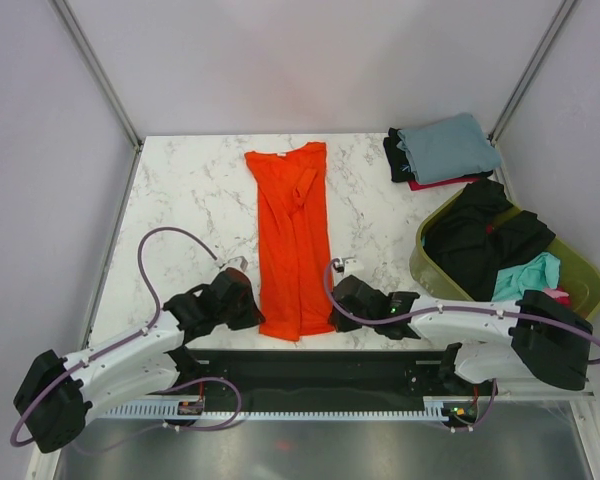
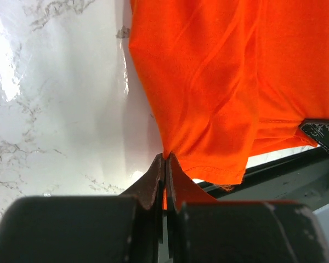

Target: Fold and stack the t-shirts

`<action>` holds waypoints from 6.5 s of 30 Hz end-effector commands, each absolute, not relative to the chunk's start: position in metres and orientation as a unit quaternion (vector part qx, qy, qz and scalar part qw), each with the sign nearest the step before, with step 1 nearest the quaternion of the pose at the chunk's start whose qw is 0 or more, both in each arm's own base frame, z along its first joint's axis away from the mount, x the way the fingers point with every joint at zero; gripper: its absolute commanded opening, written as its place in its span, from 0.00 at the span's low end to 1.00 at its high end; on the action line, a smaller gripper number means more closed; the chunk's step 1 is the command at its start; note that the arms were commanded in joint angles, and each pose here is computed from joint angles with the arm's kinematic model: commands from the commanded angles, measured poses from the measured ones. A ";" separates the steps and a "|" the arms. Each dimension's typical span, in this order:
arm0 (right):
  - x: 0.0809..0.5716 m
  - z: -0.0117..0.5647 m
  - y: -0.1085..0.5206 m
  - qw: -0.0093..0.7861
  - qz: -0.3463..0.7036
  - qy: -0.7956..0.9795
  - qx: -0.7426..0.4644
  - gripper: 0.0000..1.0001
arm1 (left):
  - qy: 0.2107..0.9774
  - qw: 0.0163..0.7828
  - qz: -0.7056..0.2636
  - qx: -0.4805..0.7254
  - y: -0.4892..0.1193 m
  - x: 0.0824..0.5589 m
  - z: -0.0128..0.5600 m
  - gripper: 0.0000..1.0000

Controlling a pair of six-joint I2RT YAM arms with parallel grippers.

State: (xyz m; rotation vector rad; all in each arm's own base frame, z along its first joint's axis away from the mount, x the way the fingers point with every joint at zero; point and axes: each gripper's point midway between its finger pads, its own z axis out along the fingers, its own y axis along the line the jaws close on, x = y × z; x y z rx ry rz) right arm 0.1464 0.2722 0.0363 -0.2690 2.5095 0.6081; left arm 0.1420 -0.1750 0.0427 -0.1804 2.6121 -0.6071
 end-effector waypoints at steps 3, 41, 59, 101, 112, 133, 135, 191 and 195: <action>0.138 0.044 0.268 0.264 0.227 0.934 -0.079 0.00 | 0.941 0.228 -0.239 -0.076 -0.184 0.143 0.065 0.02; 0.416 0.110 0.274 0.348 0.066 0.932 -0.071 0.00 | 0.949 0.264 -0.147 -0.089 -0.167 0.413 0.135 0.02; 0.515 0.200 0.277 0.420 0.159 0.892 -0.062 0.78 | 0.944 0.240 -0.193 -0.118 -0.136 0.524 0.149 0.64; 0.444 0.054 0.364 0.322 0.078 0.934 -0.135 0.74 | 0.943 0.280 -0.177 -0.006 -0.116 0.371 0.174 0.59; 0.522 0.108 0.357 0.399 0.105 0.908 -0.076 0.77 | 0.945 0.271 -0.181 -0.008 -0.118 0.370 0.167 0.57; 0.448 0.115 0.365 0.408 0.177 0.890 -0.098 0.58 | 0.944 0.278 -0.178 -0.006 -0.118 0.371 0.170 0.56; 0.445 0.108 0.373 0.398 0.185 0.893 -0.102 0.58 | 0.944 0.278 -0.179 -0.006 -0.118 0.370 0.171 0.56; 0.411 0.177 0.260 0.416 0.296 0.859 -0.046 0.88 | 0.923 0.276 -0.255 -0.085 -0.142 0.319 0.116 0.81; 0.358 0.129 0.263 0.345 0.348 0.871 -0.043 0.85 | 0.913 0.296 -0.267 -0.088 -0.150 0.322 0.102 0.80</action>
